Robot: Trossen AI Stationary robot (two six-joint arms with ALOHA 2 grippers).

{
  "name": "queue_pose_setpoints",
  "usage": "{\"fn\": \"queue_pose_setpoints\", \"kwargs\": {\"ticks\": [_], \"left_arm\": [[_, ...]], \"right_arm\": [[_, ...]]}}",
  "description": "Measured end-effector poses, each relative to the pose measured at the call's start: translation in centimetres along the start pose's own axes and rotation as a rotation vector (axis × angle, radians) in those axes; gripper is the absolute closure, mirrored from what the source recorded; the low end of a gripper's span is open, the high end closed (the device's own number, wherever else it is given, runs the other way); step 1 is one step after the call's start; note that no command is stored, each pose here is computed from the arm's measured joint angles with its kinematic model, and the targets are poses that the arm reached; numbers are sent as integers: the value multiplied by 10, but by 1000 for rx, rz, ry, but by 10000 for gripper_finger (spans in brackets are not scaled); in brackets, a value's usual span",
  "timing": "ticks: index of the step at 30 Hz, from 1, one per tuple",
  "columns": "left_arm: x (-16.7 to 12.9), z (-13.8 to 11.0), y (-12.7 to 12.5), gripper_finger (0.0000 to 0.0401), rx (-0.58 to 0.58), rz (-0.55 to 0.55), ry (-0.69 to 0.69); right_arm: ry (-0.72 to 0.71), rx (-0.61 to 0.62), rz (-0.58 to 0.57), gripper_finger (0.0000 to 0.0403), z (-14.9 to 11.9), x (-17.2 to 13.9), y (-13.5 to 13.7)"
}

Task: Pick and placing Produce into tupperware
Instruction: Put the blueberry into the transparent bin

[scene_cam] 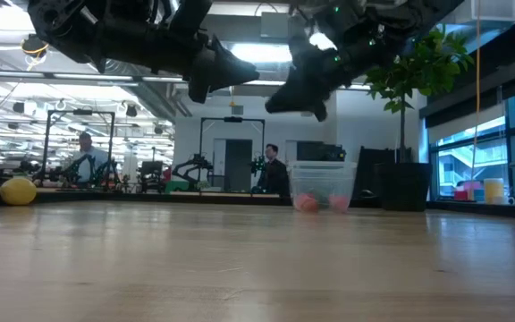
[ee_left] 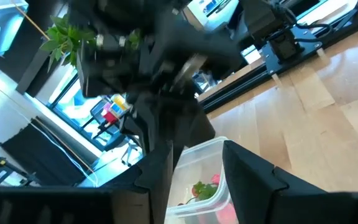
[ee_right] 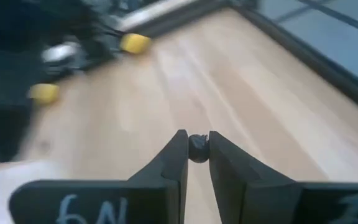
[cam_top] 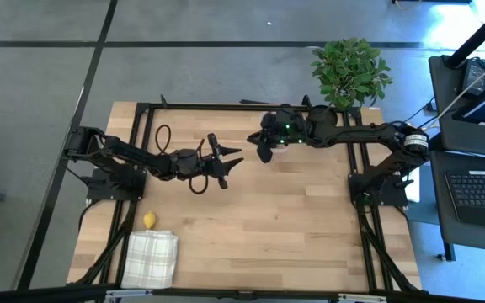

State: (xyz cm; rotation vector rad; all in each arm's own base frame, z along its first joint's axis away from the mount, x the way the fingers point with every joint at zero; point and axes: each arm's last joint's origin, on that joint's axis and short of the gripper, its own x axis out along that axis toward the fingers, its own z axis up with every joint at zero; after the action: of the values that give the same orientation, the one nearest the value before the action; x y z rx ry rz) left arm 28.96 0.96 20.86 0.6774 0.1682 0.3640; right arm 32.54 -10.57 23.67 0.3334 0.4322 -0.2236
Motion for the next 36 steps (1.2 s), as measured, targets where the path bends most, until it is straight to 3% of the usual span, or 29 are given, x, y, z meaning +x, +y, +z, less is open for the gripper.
{"fn": "queue_pose_setpoints", "kwargs": {"ticks": [8, 12, 36], "left_arm": [[2, -4, 4, 259, -125, 42, 36], [3, -8, 7, 259, -163, 49, 53], [4, -9, 8, 259, -201, 54, 62]], "right_arm": [[108, 67, -243, 347, -8, -8, -39], [175, 84, -303, 347, -13, -13, -52], [246, 36, -314, 332, -19, -15, -56]]}}
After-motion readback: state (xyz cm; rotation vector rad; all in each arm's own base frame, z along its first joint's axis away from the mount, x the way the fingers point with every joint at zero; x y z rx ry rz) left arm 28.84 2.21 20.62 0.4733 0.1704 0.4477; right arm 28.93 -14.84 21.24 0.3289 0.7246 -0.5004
